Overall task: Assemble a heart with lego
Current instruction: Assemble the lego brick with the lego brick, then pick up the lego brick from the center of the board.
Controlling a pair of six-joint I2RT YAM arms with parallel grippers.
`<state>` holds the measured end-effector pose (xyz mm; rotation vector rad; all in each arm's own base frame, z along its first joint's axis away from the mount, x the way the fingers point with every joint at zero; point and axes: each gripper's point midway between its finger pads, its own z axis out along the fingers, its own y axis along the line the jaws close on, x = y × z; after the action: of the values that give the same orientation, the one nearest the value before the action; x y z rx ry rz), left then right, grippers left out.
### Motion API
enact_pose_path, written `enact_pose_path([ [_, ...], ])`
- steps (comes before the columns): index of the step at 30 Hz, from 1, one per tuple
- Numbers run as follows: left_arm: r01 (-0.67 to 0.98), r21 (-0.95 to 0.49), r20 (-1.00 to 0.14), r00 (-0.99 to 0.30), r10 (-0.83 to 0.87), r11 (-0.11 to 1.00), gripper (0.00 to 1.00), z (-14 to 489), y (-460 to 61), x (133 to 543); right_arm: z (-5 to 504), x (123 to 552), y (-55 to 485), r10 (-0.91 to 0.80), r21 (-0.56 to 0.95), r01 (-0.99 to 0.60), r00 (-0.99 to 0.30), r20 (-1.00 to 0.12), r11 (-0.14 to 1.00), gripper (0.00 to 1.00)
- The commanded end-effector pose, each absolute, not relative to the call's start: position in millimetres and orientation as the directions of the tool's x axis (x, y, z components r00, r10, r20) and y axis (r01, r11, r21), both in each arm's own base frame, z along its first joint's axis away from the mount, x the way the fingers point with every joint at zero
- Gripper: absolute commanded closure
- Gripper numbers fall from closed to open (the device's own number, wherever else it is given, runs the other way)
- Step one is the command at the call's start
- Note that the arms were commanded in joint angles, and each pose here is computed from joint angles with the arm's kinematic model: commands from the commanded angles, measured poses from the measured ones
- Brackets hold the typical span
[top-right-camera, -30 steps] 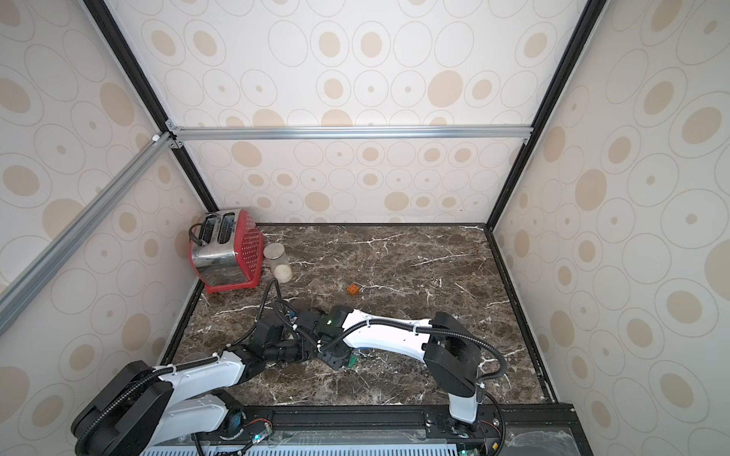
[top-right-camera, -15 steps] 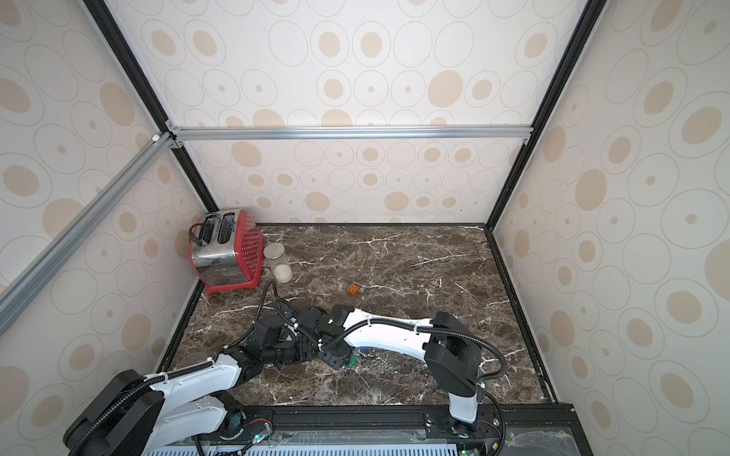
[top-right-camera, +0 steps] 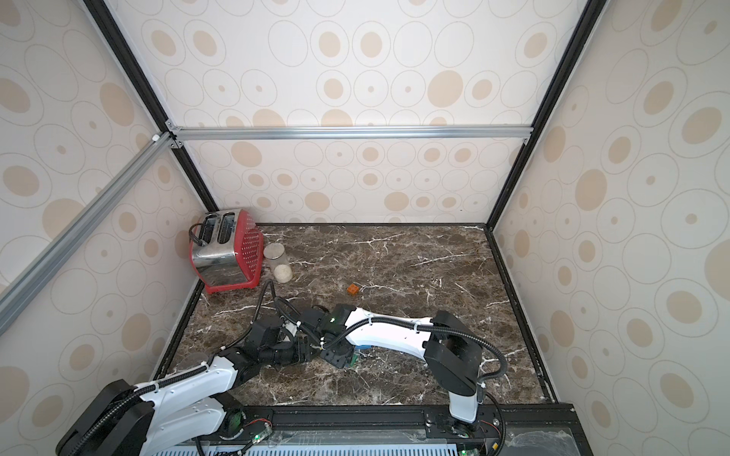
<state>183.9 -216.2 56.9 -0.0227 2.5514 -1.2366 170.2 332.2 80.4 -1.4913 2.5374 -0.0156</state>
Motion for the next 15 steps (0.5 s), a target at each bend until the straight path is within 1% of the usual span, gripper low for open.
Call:
enact_pose_path([
  [1, 0.167, -0.762, -0.31, -0.942, -0.126, 0.626, 0.44, 71.9, -222.6, 192.3, 101.3, 167.7, 328.3, -0.868, -0.095, -0.874, -0.452, -0.206, 0.477, 0.45],
  [7, 0.184, -0.757, -0.329, -0.936, -0.122, 0.626, 0.42, 83.7, -224.5, 197.0, 135.1, 185.1, 314.8, -0.824, -0.091, -0.853, -0.462, -0.328, 0.514, 0.35],
  [9, 0.188, -0.739, -0.335, -0.936, -0.11, 0.647, 0.42, 83.9, -221.9, 197.0, 134.3, 191.7, 301.6, -0.825, -0.102, -0.854, -0.452, -0.34, 0.51, 0.32],
  [11, 0.189, -0.72, -0.342, -0.934, -0.105, 0.668, 0.42, 84.4, -217.9, 197.6, 127.5, 192.3, 288.7, -0.855, -0.13, -0.881, -0.391, -0.341, 0.455, 0.28],
  [13, 0.183, -0.711, -0.349, -0.93, -0.115, 0.679, 0.41, 87.2, -213.1, 200.8, 123.5, 195.4, 277.4, -0.873, -0.18, -0.892, -0.334, -0.356, 0.414, 0.23],
  [14, 0.175, -0.708, -0.349, -0.929, -0.125, 0.684, 0.4, 87.9, -209.9, 203.1, 122.0, 201.0, 271.5, -0.862, -0.175, -0.887, -0.34, -0.375, 0.426, 0.21],
  [15, 0.166, -0.705, -0.351, -0.926, -0.136, 0.689, 0.4, 88.8, -206.4, 205.5, 121.7, 205.1, 267.6, -0.841, -0.14, -0.886, -0.356, -0.406, 0.443, 0.21],
])
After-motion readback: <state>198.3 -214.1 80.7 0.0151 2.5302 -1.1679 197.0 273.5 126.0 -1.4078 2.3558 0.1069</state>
